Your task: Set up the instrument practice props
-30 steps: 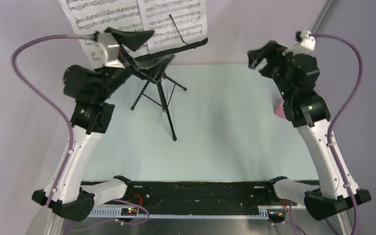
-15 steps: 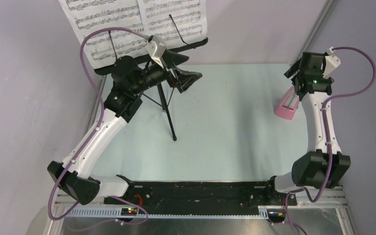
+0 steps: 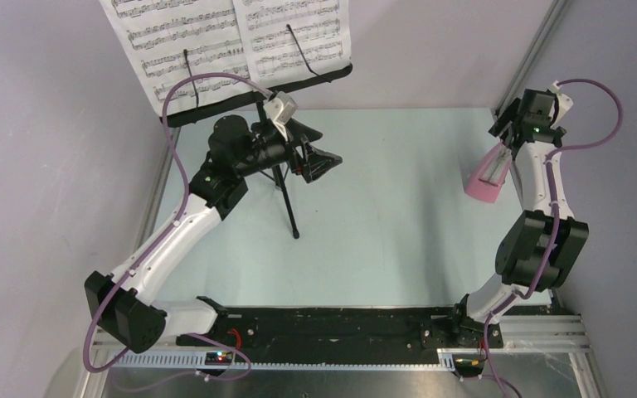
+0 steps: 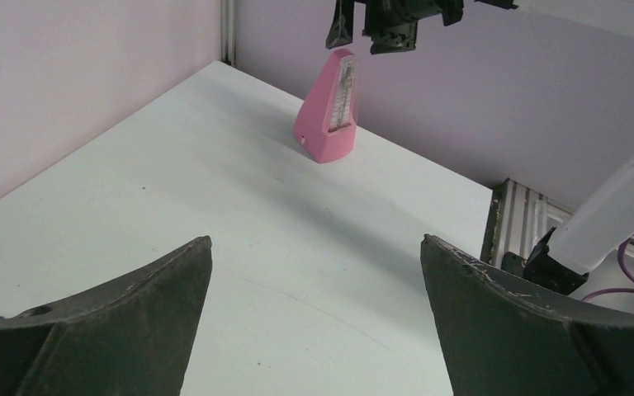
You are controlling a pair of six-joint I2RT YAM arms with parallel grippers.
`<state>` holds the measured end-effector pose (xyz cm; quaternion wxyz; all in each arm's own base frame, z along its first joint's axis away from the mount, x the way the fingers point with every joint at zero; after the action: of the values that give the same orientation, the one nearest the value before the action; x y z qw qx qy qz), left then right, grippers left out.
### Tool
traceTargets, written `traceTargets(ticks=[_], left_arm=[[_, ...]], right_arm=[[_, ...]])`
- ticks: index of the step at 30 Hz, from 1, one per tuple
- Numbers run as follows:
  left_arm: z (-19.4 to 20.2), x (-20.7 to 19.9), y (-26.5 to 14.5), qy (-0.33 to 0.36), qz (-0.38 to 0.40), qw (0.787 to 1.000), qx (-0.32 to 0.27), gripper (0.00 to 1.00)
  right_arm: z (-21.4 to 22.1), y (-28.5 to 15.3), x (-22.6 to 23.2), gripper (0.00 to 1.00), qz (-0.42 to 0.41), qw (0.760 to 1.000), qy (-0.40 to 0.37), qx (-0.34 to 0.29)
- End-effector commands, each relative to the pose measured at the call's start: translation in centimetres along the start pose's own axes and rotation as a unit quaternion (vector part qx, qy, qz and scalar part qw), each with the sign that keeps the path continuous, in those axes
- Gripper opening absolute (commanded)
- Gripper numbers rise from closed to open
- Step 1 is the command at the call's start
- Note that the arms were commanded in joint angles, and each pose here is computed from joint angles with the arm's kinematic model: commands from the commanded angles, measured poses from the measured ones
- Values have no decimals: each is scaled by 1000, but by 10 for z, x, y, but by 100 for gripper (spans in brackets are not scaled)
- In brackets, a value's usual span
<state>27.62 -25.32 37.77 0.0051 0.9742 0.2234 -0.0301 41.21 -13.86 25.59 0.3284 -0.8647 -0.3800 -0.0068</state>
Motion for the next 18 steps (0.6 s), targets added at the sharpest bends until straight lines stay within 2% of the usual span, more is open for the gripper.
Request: traceTargets(ticks=[1, 5, 11, 18], left_arm=[[-17, -1, -4, 26, -8, 999, -22, 100], [-16, 2, -1, 26, -10, 999, -19, 100], [-17, 12, 6, 24, -15, 1000, -11, 100], [-13, 19, 9, 19, -24, 1000, 1, 100]], right_arm=[[0, 11, 21, 94, -38, 999, -24, -10], [10, 27, 21, 92, -17, 999, -31, -7], [21, 43, 20, 85, -2, 999, -44, -5], [38, 44, 8, 68, 1, 999, -54, -8]])
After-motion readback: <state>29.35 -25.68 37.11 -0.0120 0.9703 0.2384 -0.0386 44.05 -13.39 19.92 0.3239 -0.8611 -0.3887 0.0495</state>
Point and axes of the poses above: each gripper's point midway between its finger pads, its own y axis out along the fingers, its own x axis along the line the jaws close on, z = x × y, the point moved 4 cm from there along -y, back along the fingers, and after that the axes turned 8 degrees about y, right-handed, at the moved point
